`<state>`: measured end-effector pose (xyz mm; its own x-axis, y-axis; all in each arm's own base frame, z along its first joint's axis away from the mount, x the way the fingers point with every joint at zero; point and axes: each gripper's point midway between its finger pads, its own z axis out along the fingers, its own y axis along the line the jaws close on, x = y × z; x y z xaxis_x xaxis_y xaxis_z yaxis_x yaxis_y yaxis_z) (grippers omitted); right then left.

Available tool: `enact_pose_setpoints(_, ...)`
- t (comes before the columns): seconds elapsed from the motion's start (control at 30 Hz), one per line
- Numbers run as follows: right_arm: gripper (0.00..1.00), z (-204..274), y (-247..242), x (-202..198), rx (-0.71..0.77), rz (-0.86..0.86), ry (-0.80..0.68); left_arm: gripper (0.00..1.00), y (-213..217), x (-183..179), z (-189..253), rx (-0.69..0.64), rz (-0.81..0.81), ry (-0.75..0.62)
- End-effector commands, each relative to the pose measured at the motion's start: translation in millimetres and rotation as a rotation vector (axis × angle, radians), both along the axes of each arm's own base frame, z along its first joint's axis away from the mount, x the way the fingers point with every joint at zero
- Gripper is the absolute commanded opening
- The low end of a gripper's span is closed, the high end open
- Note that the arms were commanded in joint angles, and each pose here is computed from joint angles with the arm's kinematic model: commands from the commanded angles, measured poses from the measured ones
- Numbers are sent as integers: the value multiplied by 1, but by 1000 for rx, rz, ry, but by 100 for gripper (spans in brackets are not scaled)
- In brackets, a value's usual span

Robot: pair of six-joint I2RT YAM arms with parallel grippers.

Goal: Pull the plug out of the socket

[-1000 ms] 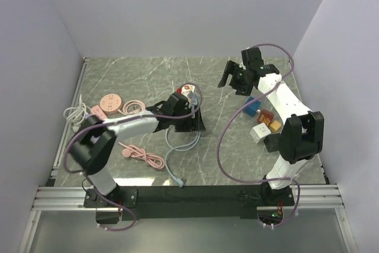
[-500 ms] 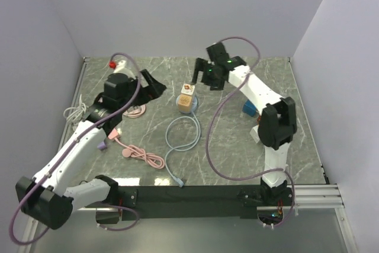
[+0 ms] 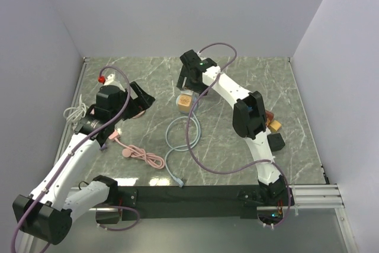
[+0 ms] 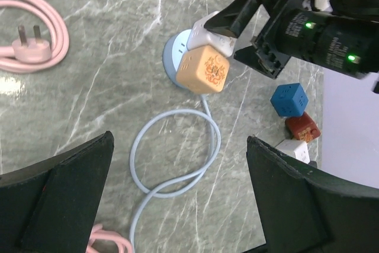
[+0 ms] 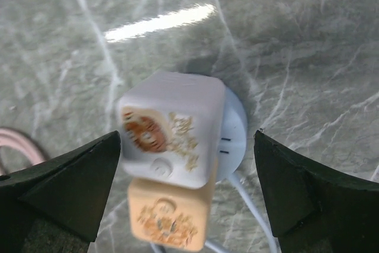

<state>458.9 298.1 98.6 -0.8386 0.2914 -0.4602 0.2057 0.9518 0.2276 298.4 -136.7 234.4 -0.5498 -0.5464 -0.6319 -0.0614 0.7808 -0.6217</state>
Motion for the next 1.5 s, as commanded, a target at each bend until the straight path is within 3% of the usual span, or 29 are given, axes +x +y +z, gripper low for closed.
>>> enact_pose_setpoints(0.0,100,-2,-10,3,-26,-81,12,99,3,-7,10,-26,9,-29)
enact_pose_setpoints(0.07,99,-9,-5,2,-10,-71,24,99,6,-8,5,-18,11,-19)
enact_pose_setpoints(0.17,88,-17,2,2,13,-57,36,99,6,-10,1,-18,5,-11)
enact_pose_setpoints(0.37,56,-20,12,-3,78,-11,58,98,7,-10,-5,-19,-5,-3)
enact_pose_setpoints(0.47,32,-27,18,-14,111,37,111,98,6,-10,-9,-13,-19,-1)
enact_pose_setpoints(0.5,10,-27,17,-17,108,59,117,98,6,-8,-11,-11,-23,0)
enact_pose_setpoints(0.53,1,-28,15,-18,100,70,121,98,4,-8,-13,-13,-36,2)
enact_pose_setpoints(0.67,0,-6,22,-34,194,213,102,98,-3,-1,-26,5,-79,25)
enact_pose_setpoints(0.77,0,37,25,-57,320,380,52,98,-12,9,-40,19,-141,37)
enact_pose_setpoints(0.9,0,64,20,-72,365,480,33,98,-30,20,-50,-9,-226,32)
enact_pose_setpoints(1.1,0,89,27,-94,506,541,28,95,-59,29,-65,-85,-374,-18)
enact_pose_setpoints(1.27,0,110,36,-105,599,599,12,95,-63,33,-83,-72,-398,7)
enact_pose_setpoints(1.47,0,110,36,-113,592,636,30,95,-81,30,-75,-81,-482,-50)
